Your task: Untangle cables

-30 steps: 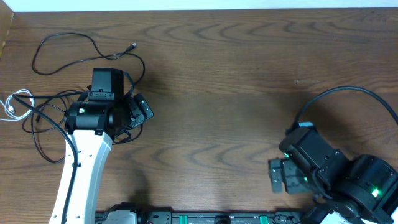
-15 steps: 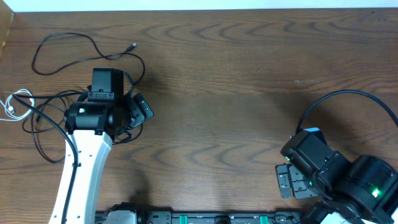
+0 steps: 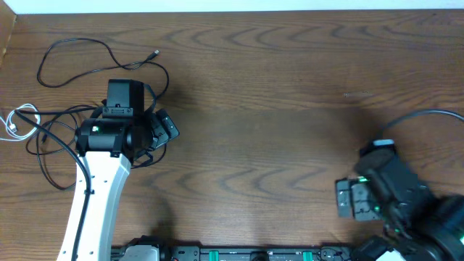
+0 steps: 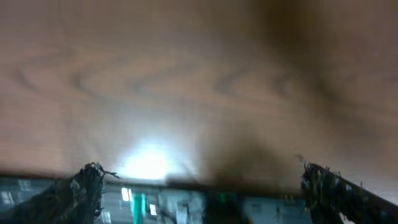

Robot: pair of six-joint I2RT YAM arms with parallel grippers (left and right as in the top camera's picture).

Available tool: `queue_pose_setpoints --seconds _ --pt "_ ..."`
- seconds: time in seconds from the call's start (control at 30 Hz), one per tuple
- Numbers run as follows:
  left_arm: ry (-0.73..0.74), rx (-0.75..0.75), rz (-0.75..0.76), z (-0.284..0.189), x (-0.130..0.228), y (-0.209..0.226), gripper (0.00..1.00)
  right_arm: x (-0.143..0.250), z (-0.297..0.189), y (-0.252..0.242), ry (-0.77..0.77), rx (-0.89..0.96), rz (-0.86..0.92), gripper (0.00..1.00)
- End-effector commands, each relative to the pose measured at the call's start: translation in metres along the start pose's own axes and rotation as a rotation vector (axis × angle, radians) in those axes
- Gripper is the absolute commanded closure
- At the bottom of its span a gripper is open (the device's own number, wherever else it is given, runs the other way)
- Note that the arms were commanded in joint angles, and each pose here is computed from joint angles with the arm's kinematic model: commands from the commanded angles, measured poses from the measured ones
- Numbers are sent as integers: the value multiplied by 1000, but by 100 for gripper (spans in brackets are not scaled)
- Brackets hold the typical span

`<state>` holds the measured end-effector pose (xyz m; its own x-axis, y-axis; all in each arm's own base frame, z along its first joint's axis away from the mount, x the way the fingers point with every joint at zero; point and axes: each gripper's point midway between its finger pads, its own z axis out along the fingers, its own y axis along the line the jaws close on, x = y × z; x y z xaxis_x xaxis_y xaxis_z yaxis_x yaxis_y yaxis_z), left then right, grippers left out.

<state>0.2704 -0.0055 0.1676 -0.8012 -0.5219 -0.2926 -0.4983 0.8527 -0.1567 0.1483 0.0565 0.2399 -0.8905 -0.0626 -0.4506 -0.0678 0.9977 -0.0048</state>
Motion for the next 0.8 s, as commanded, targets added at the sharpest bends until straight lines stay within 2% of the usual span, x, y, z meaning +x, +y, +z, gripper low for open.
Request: queue_pose_setpoints --seconds 0.0,0.13,0.27,0.77 --pt "1 -10 16 1 0 1 2 -14 -7 -15 -127 -1 -15 1" --pt "1 -10 16 1 0 1 2 -36 -18 -20 -325 -50 -35 1" --pt "1 -10 16 1 0 1 2 -49 -24 -36 -507 -5 -60 1" --pt "1 -10 16 1 0 1 2 -54 37 -53 -852 83 -28 1"
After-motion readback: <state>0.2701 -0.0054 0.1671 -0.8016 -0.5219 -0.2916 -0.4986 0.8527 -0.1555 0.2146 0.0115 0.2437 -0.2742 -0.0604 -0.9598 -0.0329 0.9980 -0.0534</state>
